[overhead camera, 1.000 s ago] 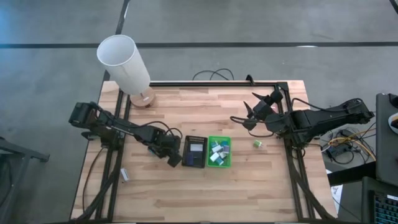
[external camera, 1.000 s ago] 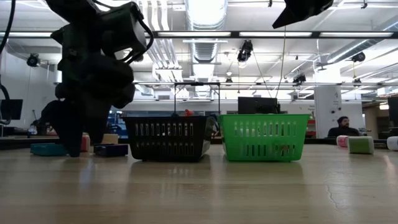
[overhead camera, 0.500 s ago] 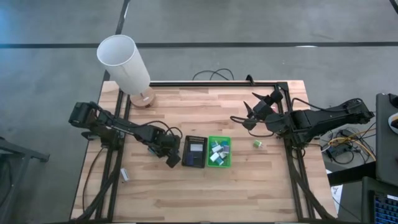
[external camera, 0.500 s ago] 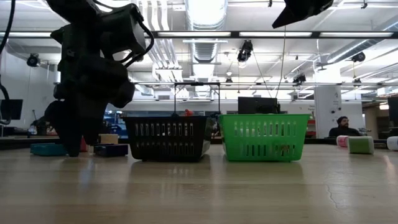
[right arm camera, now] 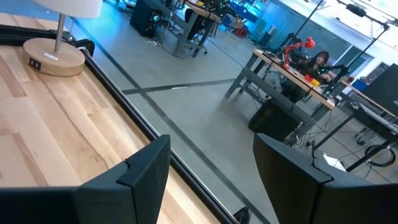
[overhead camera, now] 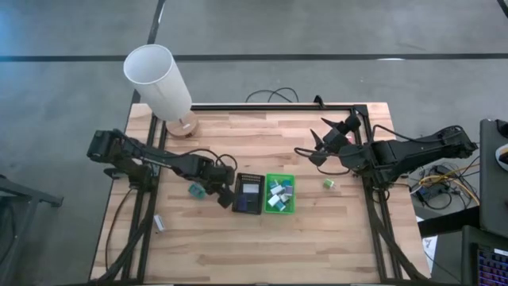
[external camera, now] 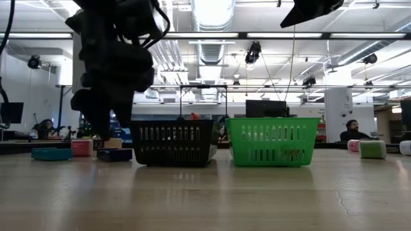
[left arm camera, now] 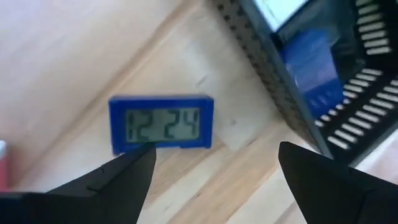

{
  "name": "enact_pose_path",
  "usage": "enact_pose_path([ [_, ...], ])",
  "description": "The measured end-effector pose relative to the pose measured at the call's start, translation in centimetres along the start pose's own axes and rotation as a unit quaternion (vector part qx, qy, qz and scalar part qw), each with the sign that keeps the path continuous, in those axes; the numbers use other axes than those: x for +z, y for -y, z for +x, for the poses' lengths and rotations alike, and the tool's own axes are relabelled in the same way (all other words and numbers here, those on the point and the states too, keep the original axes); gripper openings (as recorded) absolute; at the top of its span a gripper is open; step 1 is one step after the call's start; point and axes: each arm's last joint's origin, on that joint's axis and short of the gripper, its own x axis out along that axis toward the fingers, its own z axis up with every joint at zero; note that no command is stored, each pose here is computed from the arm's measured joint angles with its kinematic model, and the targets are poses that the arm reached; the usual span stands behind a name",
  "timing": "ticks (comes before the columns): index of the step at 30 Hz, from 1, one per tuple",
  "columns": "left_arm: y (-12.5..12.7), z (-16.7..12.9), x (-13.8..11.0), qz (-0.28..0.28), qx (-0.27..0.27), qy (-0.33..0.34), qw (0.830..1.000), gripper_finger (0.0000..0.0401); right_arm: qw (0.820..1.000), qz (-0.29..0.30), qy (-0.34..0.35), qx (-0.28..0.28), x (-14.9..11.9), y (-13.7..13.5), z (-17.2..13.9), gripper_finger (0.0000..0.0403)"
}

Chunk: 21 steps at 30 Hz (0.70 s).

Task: Pick & Place Office items
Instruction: Put the dark blue digital clock into the black basket

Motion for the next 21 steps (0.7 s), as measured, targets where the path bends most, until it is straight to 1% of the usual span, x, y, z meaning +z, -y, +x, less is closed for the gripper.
enact_pose_path([
  [4, -0.3, -0.2, -0.2, -0.014, 0.032, -0.002, 0.999, 0.0346, 1.000, -0.001, 0.000, 0.000, 0.0, 0.0, 0.0, 0.0228],
  [9, -1.3, -0.2, -0.7, -0.030, 0.086, -0.018, 0.996, 0.0346, 1.000, -0.001, 0.000, 0.000, 0.0, 0.0, 0.0, 0.0228],
  [15, -1.3, -0.3, -0.6, -0.029, 0.095, 0.001, 0.995, 0.0346, 1.000, 0.000, 0.000, 0.000, 0.0, 0.0, 0.0, 0.0228],
  [21, -1.3, -0.2, -0.6, -0.029, 0.097, 0.001, 0.995, 0.0346, 1.000, 0.000, 0.000, 0.000, 0.0, 0.0, 0.0, 0.0228],
])
